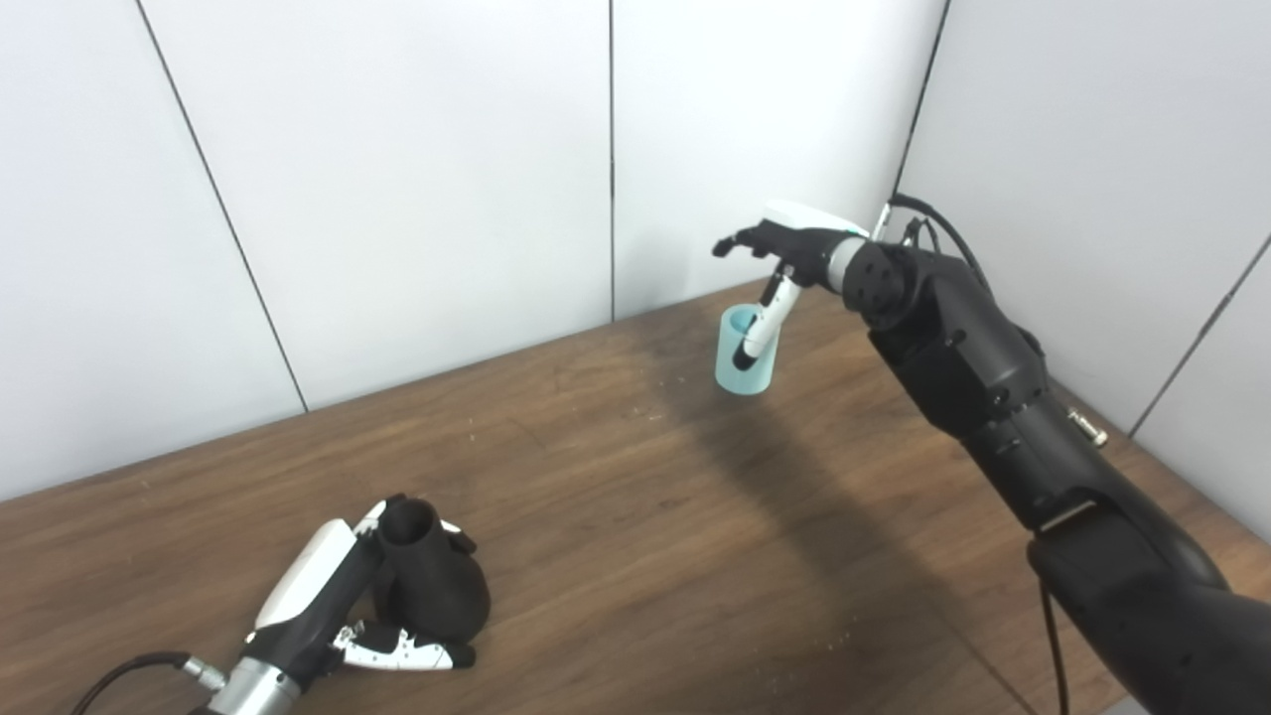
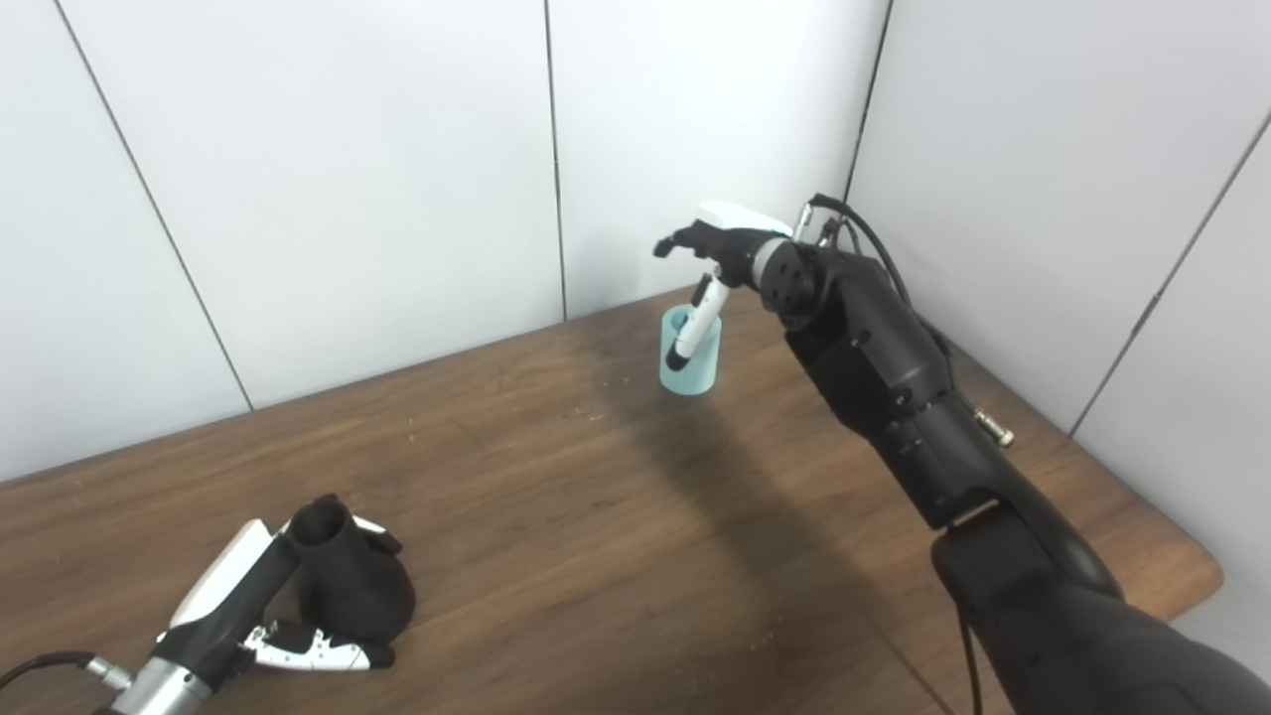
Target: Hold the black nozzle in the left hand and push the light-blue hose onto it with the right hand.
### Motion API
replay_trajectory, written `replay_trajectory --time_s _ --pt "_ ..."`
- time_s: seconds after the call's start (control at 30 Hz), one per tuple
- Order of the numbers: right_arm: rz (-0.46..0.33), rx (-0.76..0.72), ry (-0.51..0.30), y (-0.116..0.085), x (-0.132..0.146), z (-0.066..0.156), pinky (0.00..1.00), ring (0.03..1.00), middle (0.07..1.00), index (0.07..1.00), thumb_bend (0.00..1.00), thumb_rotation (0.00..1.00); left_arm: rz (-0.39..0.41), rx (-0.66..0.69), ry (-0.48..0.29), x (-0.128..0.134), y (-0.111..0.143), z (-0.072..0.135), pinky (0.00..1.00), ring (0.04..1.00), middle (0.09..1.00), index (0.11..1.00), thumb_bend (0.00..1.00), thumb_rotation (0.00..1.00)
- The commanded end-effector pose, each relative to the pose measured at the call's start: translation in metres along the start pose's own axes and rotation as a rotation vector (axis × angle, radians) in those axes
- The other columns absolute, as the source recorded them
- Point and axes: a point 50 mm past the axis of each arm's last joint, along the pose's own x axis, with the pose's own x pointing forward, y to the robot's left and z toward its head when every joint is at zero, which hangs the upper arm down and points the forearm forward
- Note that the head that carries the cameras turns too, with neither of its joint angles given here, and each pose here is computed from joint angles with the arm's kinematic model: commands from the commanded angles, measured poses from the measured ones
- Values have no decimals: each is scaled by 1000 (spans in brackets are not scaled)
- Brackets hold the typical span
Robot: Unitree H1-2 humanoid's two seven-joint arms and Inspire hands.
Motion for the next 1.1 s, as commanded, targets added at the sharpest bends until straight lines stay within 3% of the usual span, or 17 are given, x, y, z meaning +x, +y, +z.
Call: replay_trajectory --time_s 0.0,0.57,0.83,1.07 --pt "-116 -21 -21 -36 -4 7 793 920 954 874 911 97 -156 33 223 -42 -22 -47 1000 627 467 494 526 0" --pt "-124 -65 -10 -19 11 0 762 885 915 850 912 100 -173 48 228 -49 -25 -46 1000 627 466 496 525 0" --pt "-101 -45 -13 -1 20 1 764 885 895 841 910 97 -173 51 219 -50 -22 -45 1000 626 471 495 525 0" --pt "-79 -22 -5 3 27 0 735 854 861 841 897 75 -176 68 222 -55 -18 -45 1000 626 473 494 525 0"
